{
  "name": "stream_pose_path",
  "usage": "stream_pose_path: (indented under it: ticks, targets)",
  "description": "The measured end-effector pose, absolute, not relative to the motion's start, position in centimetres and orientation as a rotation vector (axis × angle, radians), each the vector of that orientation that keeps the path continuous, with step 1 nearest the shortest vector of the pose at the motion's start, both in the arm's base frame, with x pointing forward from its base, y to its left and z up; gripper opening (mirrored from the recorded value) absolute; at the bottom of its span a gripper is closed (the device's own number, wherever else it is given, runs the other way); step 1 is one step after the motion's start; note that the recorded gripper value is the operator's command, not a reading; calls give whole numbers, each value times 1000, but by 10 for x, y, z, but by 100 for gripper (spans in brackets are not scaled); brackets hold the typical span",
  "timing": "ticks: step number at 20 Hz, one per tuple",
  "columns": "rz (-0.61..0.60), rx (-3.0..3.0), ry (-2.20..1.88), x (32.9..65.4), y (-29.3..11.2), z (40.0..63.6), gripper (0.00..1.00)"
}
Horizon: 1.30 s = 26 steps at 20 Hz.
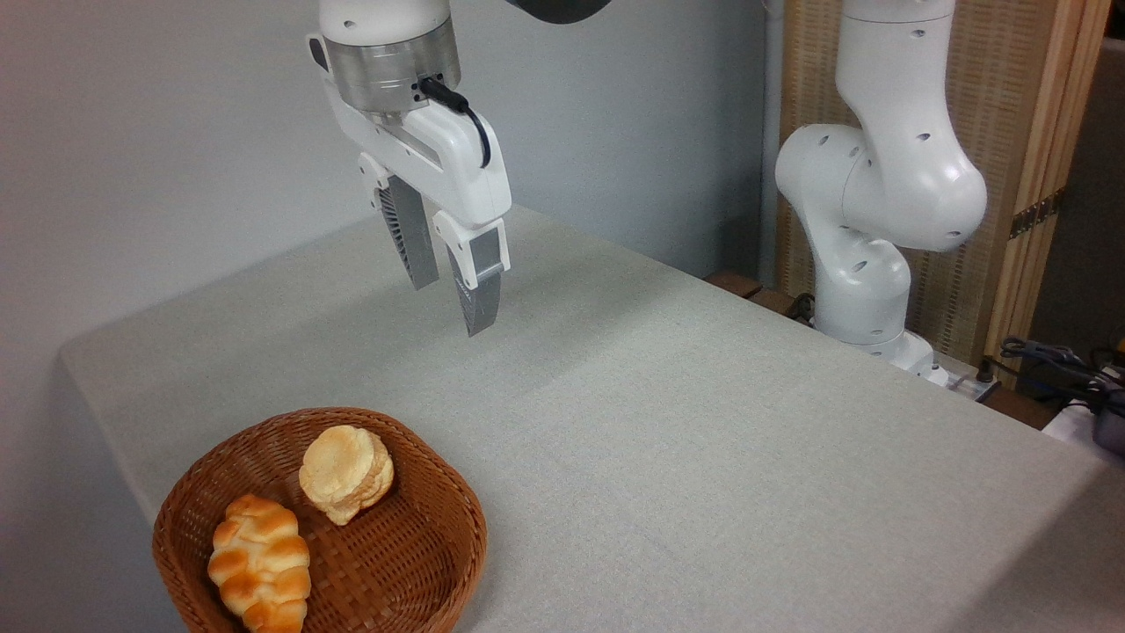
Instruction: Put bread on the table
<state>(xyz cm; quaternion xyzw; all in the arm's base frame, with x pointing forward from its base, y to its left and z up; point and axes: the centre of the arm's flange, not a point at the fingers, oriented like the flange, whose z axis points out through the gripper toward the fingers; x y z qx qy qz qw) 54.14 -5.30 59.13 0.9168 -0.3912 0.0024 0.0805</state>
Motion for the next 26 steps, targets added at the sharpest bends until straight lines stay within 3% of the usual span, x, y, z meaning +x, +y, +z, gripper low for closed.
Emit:
stream_pose_path:
  ticks: [21, 26]
  targets:
    - [-10, 2733, -1181, 544, -58, 585, 100]
    - [134, 2769, -1176, 563, -58, 580, 100]
